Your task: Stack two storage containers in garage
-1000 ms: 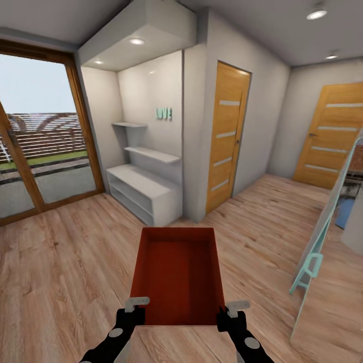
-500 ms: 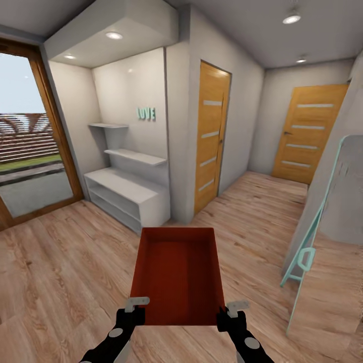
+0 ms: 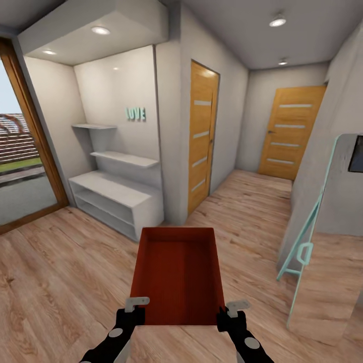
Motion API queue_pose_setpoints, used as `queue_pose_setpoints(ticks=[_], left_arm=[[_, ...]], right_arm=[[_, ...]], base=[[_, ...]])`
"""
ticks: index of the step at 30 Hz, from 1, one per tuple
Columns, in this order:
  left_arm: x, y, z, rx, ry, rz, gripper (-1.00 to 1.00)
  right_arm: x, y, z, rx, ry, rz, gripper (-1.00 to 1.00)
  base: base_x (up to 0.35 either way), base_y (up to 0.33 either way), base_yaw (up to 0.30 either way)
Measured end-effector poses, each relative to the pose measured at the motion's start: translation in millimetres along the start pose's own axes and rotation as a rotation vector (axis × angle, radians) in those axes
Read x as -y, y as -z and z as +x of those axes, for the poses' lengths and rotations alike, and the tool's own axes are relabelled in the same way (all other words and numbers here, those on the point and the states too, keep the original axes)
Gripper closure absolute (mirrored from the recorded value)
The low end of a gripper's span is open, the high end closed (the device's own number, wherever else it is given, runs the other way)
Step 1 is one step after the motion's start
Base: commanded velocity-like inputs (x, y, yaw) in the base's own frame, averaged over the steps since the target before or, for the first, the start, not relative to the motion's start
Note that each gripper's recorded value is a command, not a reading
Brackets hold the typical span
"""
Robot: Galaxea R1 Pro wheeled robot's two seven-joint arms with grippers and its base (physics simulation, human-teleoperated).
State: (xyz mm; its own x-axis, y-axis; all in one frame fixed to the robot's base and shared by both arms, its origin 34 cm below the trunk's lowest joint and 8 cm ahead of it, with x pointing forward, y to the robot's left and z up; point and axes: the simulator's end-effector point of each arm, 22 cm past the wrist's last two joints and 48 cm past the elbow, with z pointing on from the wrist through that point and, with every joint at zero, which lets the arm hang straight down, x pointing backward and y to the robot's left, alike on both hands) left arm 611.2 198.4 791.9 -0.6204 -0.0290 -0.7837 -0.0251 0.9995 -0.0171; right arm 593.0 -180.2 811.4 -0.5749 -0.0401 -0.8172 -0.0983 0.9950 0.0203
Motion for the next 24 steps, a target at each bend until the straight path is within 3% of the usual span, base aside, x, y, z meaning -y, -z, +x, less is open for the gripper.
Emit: queue_pose_setpoints(ticks=[17, 24], left_arm=[[0.1, 0.1, 0.1, 0.0, 0.0, 0.0, 1.0], [0.2, 0.1, -0.1, 0.0, 0.0, 0.0, 1.0]], right_arm=[[0.1, 0.1, 0.0, 0.0, 0.0, 0.0, 1.0], [0.2, 0.1, -0.1, 0.0, -0.001, 0.0, 1.0]], base=[[0.315, 0.111, -0.003], [0.331, 0.001, -0.212]])
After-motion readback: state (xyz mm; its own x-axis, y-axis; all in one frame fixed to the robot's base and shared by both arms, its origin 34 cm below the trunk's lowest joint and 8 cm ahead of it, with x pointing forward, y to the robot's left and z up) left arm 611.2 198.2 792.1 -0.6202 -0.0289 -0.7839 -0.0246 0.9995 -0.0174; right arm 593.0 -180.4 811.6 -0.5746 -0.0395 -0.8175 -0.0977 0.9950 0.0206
